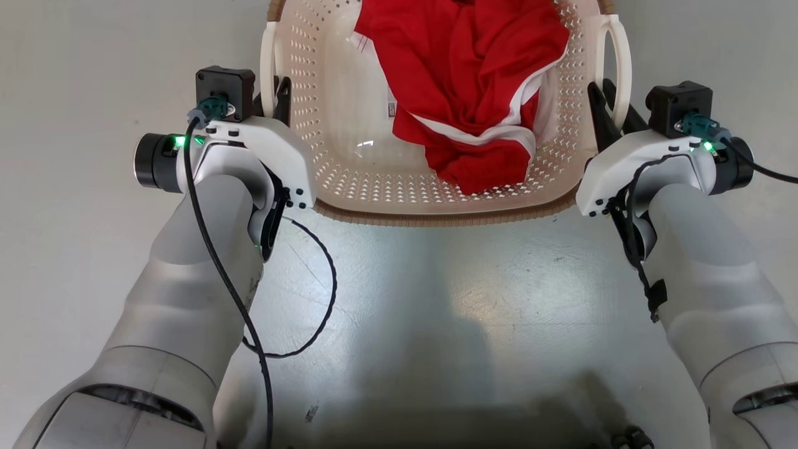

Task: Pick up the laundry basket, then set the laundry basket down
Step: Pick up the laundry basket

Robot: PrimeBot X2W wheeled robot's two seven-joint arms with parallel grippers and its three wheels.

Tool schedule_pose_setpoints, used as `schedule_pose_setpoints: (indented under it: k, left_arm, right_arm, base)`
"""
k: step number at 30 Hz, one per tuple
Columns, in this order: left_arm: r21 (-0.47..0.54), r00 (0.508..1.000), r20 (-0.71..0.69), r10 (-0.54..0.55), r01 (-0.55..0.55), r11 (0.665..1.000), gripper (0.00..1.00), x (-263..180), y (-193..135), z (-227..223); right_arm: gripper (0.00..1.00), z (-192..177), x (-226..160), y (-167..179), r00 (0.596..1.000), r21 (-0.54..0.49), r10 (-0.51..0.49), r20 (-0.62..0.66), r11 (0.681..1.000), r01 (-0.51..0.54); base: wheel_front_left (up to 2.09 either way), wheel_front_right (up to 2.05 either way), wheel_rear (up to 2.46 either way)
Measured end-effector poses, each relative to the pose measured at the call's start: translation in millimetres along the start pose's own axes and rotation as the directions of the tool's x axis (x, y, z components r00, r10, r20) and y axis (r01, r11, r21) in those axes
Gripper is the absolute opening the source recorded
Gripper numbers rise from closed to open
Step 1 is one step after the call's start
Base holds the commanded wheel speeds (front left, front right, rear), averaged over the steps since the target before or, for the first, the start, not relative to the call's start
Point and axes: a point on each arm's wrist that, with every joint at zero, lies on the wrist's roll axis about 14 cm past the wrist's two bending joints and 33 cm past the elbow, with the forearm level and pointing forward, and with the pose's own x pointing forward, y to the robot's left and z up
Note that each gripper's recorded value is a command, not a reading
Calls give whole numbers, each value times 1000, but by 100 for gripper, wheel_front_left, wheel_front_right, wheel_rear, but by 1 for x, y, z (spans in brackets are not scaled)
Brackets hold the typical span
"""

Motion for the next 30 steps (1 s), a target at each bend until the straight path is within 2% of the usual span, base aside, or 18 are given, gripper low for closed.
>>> schedule_pose_setpoints:
  k: [4,8,19,30]
  left_arm:
    - [6,1000,9,2,-2,1000,8,-5,-1,7]
    - [10,1000,13,4,-4,1000,0,-12,-2,12]
    - [34,1000,5,1,-1,999,0,-51,-12,14]
    - [66,1000,14,-24,23,998,0,-106,-29,15]
  right_arm:
    - [0,6,-7,2,1000,8,5,12,1000,-5]
    - [0,6,-18,4,1000,19,5,8,1000,-6]
    - [0,11,-60,10,1000,43,6,-15,999,-6]
    - [0,6,-120,23,998,84,17,-61,996,-11]
  base:
    - [0,0,0]
    - [0,0,0]
    - [0,0,0]
    - [0,0,0]
